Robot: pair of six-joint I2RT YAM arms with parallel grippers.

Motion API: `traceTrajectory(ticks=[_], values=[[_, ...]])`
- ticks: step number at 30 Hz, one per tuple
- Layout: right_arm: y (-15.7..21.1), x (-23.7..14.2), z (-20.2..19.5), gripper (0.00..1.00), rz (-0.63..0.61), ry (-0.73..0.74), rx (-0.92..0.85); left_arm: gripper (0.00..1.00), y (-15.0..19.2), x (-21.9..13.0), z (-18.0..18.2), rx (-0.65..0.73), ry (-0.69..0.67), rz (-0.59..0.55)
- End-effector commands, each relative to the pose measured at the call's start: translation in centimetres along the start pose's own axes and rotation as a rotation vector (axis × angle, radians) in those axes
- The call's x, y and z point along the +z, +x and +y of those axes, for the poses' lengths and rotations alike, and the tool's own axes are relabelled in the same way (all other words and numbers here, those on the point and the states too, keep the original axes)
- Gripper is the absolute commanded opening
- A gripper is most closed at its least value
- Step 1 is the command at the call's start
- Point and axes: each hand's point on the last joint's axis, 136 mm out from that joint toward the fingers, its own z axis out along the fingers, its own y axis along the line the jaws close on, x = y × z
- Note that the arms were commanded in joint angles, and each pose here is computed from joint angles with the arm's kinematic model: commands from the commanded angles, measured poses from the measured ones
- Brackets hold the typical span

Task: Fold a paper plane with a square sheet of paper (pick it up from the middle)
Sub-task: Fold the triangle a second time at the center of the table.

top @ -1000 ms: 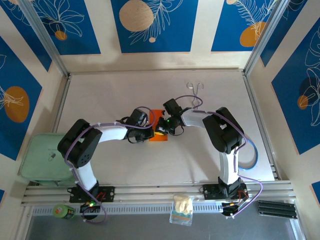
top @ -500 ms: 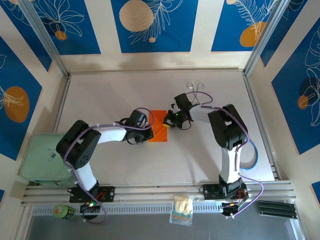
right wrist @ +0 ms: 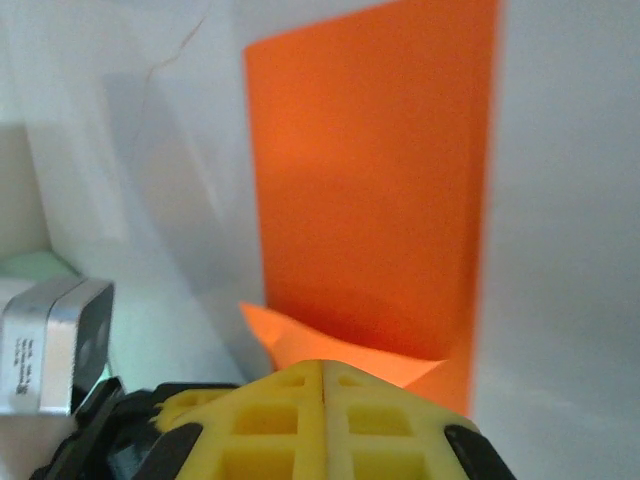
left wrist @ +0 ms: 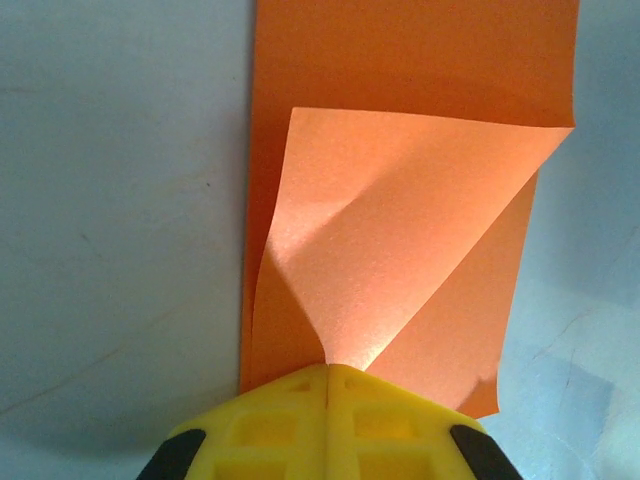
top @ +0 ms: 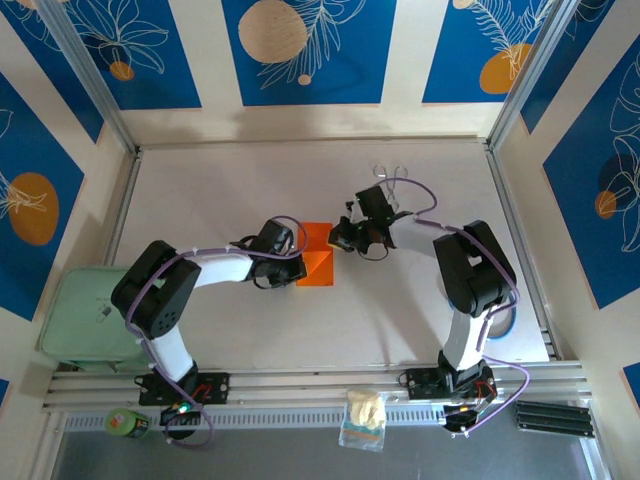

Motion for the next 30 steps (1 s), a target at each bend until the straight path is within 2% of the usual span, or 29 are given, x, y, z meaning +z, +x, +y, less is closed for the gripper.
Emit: traceTrajectory(ticks=[1, 4, 11, 30], values=[[3.4, 1.3, 0.4, 0.0, 0.082, -0.012, 0.039, 0.0, 2.9, 0.2, 3.6, -0.077, -0.112, 0.1], [4.7, 2.6, 0.7, 0.0, 0.121, -0.006, 0.037, 0.0, 3.1, 0.1, 3.8, -0.076, -0.115, 0.099], [4.8, 4.2, 0.4, 0.0, 0.15, 0.002, 0.031, 0.0, 3.0, 0.0, 3.6, -0.081, -0.112, 0.102], [6.5, 5.5, -1.1, 0.0, 0.202, 0.037, -0.01, 0.0, 3.1, 0.0, 3.8, -0.095, -0.122, 0.099]])
